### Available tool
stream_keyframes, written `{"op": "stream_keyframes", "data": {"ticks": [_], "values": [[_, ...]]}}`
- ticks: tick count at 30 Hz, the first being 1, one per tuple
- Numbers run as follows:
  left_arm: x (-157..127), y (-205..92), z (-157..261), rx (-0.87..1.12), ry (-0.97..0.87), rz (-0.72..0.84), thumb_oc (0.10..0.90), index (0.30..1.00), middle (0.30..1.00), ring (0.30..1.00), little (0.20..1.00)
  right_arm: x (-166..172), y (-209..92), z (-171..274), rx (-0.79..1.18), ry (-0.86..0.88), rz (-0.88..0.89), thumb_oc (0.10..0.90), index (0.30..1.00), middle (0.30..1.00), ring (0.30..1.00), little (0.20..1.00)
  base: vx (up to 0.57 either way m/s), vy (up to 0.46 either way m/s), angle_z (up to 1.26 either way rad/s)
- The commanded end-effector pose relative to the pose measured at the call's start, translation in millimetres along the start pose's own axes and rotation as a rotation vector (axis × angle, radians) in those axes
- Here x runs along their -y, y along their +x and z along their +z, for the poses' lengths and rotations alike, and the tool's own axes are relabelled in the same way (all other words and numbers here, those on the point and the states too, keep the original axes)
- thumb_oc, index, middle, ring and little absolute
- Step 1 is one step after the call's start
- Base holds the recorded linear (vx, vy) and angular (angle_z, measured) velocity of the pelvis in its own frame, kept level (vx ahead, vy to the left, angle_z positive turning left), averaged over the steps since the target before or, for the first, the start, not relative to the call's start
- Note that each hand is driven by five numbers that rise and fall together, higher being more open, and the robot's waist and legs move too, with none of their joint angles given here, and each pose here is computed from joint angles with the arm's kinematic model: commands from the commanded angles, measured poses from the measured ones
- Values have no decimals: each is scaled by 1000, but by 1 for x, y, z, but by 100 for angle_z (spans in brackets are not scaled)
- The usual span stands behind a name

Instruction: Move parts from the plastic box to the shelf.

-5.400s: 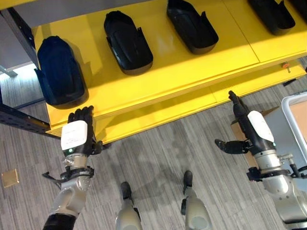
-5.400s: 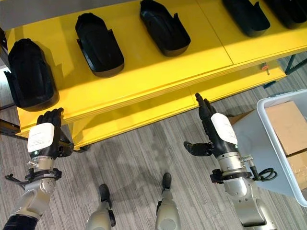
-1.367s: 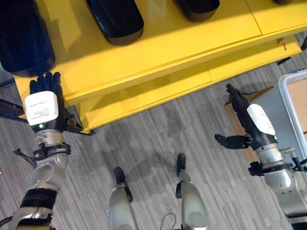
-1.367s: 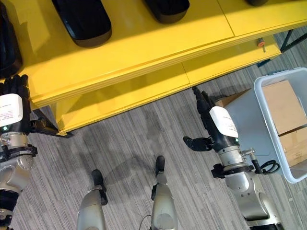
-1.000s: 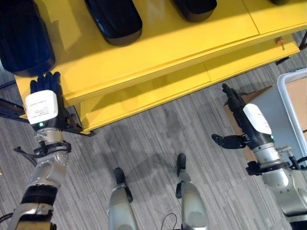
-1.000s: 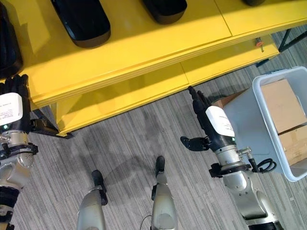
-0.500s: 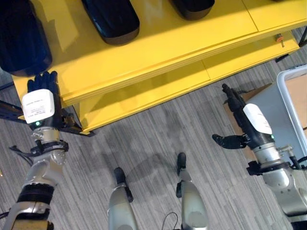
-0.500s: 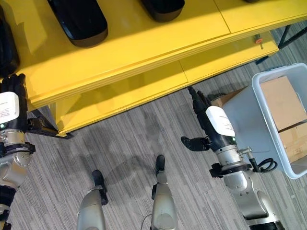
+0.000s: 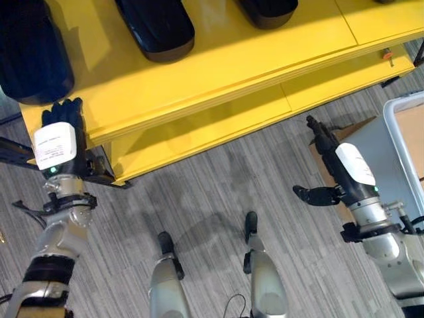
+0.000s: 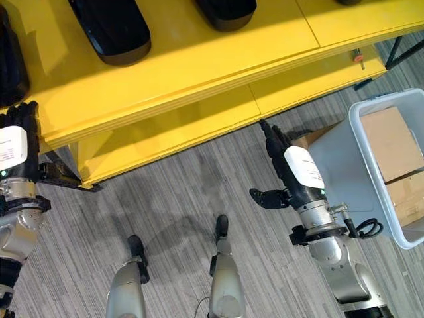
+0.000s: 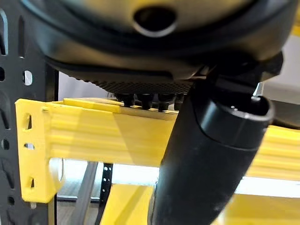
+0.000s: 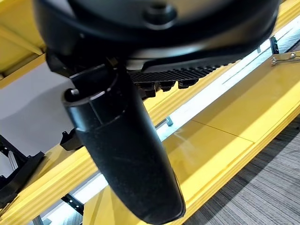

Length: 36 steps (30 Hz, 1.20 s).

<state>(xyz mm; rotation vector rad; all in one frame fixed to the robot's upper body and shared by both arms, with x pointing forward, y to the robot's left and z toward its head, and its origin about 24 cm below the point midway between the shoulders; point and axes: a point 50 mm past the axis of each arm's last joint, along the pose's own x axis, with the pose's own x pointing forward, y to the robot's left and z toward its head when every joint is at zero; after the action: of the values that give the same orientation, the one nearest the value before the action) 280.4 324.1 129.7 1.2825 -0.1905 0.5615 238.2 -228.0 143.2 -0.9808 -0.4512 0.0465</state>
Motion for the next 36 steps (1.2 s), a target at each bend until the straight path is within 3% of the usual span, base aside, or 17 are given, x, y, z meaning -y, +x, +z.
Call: {"op": "stream_keyframes", "data": {"ticks": [1, 3, 4, 12, 13, 16, 20, 22, 23, 28, 36], "values": [[17, -24, 4, 39, -123, -129, 900, 1000, 1000, 1000, 1000, 38, 16, 26, 172, -15, -158, 900, 1000, 1000, 1000, 1000, 0, 0, 0], [23, -34, 10, 57, -168, -164, 900, 1000, 1000, 1000, 1000, 36, 16, 26, 171, -6, -156, 900, 1000, 1000, 1000, 1000, 35, -55, 4], [33, -54, 19, 97, -240, -242, 900, 1000, 1000, 1000, 1000, 33, 14, 24, 163, 3, -150, 900, 1000, 1000, 1000, 1000, 51, -65, 8], [47, -97, 25, 54, -530, -432, 900, 1000, 1000, 1000, 1000, 27, 6, 18, 134, 33, -129, 900, 1000, 1000, 1000, 1000, 57, -59, 9], [51, -110, 30, 2, -736, -478, 900, 1000, 1000, 1000, 1000, 23, 3, 16, 121, 66, -119, 900, 1000, 1000, 1000, 1000, 94, -62, 8], [55, -133, 36, -106, -1080, -560, 900, 1000, 1000, 1000, 1000, 12, -7, 7, 54, 163, -102, 900, 1000, 1000, 1000, 1000, 92, -84, 26], [58, -151, 44, -219, -1410, -580, 900, 1000, 1000, 1000, 1000, -5, -22, 2, -9, 309, -68, 900, 1000, 1000, 1000, 1000, 51, -92, 30], [58, -152, 43, -220, -1411, -582, 900, 1000, 1000, 1000, 1000, -5, -22, 2, -10, 311, -66, 900, 1000, 1000, 1000, 1000, 13, -64, 25], [58, -160, 51, -246, -1556, -609, 900, 1000, 1000, 1000, 1000, -14, -29, 2, -36, 454, -57, 900, 1000, 1000, 1000, 1000, 19, -110, 13], [60, -166, 63, -241, -1644, -664, 900, 1000, 1000, 1000, 1000, -30, -33, 3, -56, 834, -90, 900, 1000, 1000, 1000, 1000, -27, -59, 20], [62, -172, 61, -274, -1626, -642, 900, 1000, 1000, 1000, 1000, -53, -37, 2, -117, 955, -9, 900, 1000, 1000, 1000, 1000, -7, -13, 3]]}}
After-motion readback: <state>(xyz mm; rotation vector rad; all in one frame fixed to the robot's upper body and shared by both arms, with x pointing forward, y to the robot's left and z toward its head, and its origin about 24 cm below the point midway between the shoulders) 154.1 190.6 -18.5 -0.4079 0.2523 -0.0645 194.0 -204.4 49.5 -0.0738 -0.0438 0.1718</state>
